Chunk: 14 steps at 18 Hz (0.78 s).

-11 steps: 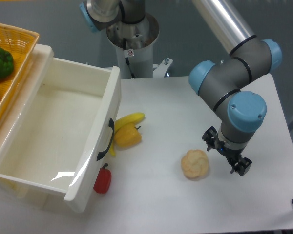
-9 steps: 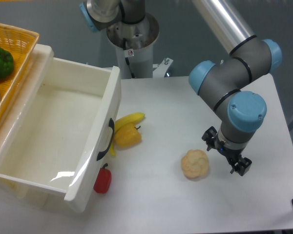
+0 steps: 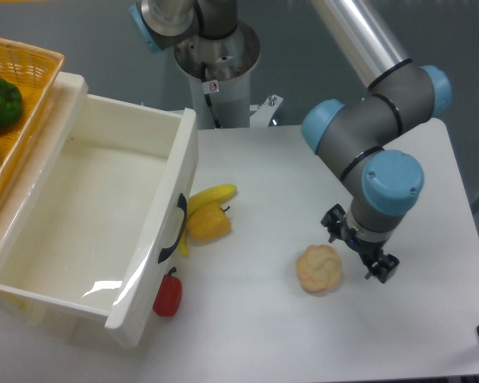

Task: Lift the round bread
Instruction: 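Move the gripper over the round bread roll and lower onto it, then close the gripper fingers around the bread roll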

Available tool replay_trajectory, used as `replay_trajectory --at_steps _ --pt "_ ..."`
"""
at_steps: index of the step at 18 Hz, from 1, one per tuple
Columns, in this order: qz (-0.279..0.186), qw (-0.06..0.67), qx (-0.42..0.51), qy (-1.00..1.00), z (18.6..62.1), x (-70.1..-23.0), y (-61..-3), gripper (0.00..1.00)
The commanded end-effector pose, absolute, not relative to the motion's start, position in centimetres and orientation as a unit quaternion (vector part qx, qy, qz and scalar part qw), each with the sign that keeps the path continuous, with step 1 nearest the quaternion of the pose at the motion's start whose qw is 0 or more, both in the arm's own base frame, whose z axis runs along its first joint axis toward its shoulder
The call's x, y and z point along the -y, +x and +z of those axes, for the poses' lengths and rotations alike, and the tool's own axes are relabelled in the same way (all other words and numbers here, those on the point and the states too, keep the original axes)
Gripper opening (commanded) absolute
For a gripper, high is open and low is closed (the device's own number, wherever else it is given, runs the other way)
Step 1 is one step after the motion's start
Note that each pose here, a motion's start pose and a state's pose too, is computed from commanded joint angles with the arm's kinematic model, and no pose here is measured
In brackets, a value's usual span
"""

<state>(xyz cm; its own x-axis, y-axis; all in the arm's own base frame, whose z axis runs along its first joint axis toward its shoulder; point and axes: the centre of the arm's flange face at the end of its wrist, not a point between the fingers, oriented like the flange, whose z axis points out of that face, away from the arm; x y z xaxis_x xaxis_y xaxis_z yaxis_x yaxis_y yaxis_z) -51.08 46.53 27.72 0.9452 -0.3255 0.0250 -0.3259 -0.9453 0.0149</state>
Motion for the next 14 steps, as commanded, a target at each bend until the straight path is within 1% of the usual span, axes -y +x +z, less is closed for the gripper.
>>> replay_trajectory --at_steps 3,4,7,11,14 --pt "0.002 0.003 0.091 0.996 25.9 -47.3 -49.3 1.0" --pt "-0.002 0.001 0.08 0.997 25.3 -47.9 -48.6 1.0" --pt "-0.002 0.002 0.078 0.997 24.3 -48.5 -47.8 1.0" --pt "0.011 0.008 0.073 0.997 22.9 -48.0 -47.3 1.0" --pt "0.011 0.009 0.077 0.997 21.5 -48.2 -47.4 1.0"
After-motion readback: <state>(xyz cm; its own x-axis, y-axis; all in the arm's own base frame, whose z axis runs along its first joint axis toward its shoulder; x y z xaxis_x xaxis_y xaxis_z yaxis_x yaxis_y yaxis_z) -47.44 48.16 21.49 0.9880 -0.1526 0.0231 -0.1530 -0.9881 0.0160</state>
